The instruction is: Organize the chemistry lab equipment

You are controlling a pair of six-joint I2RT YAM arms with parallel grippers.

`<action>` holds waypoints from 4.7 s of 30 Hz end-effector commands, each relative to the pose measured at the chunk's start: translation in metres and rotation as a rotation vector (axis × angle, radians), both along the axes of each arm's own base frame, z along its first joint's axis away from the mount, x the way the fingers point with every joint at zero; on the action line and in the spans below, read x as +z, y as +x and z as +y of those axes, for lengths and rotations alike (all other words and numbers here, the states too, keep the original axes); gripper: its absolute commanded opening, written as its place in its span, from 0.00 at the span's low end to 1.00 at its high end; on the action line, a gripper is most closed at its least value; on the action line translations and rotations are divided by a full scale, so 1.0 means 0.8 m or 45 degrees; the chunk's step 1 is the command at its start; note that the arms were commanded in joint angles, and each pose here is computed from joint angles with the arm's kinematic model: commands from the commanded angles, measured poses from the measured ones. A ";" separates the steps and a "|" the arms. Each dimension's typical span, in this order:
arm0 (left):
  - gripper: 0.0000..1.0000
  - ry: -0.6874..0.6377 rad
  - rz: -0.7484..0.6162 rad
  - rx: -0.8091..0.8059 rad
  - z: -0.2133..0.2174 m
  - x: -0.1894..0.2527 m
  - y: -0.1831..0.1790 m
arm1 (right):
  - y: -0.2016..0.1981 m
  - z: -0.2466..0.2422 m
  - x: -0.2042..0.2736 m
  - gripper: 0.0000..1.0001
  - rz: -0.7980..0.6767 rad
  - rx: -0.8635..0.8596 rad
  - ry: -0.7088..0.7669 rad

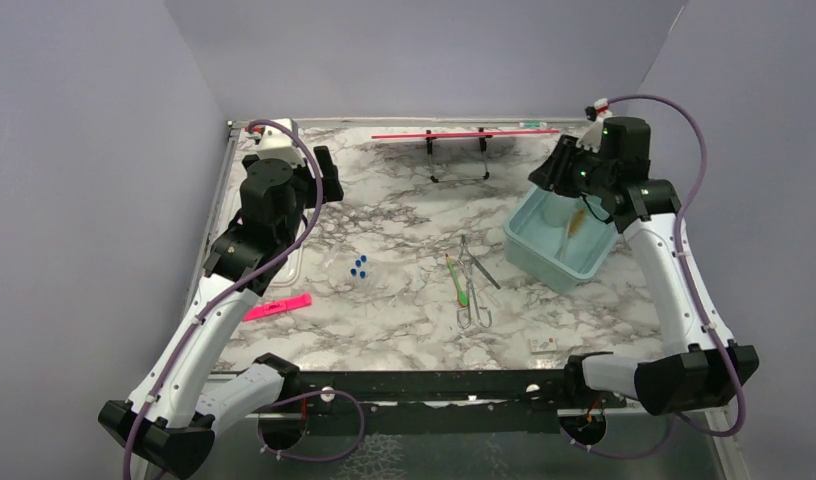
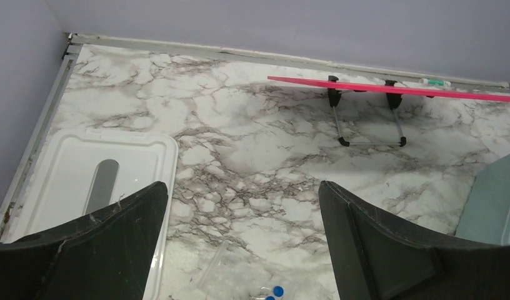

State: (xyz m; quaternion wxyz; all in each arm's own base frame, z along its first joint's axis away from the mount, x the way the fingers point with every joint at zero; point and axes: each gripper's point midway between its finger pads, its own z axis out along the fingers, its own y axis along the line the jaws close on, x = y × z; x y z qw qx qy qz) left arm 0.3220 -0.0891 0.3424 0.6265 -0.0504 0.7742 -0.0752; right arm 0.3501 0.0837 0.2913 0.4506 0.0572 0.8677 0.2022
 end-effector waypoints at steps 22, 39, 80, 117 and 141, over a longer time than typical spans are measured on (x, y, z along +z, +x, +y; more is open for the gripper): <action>0.94 -0.008 -0.017 0.017 0.001 -0.001 0.001 | -0.091 0.196 -0.306 0.43 0.663 0.314 -0.415; 0.94 -0.032 -0.021 0.002 -0.004 0.005 0.003 | -0.100 0.187 -0.373 0.09 0.725 0.294 -0.591; 0.94 -0.026 -0.022 0.002 -0.005 0.003 0.005 | -0.030 -0.114 -0.103 0.01 0.052 -0.894 -0.430; 0.94 0.019 0.006 0.030 0.002 -0.015 0.005 | -0.020 -0.069 -0.108 0.35 0.038 -0.532 -0.198; 0.94 0.003 0.004 0.012 -0.001 -0.016 0.003 | -0.100 0.145 -0.183 0.49 0.049 0.522 -0.362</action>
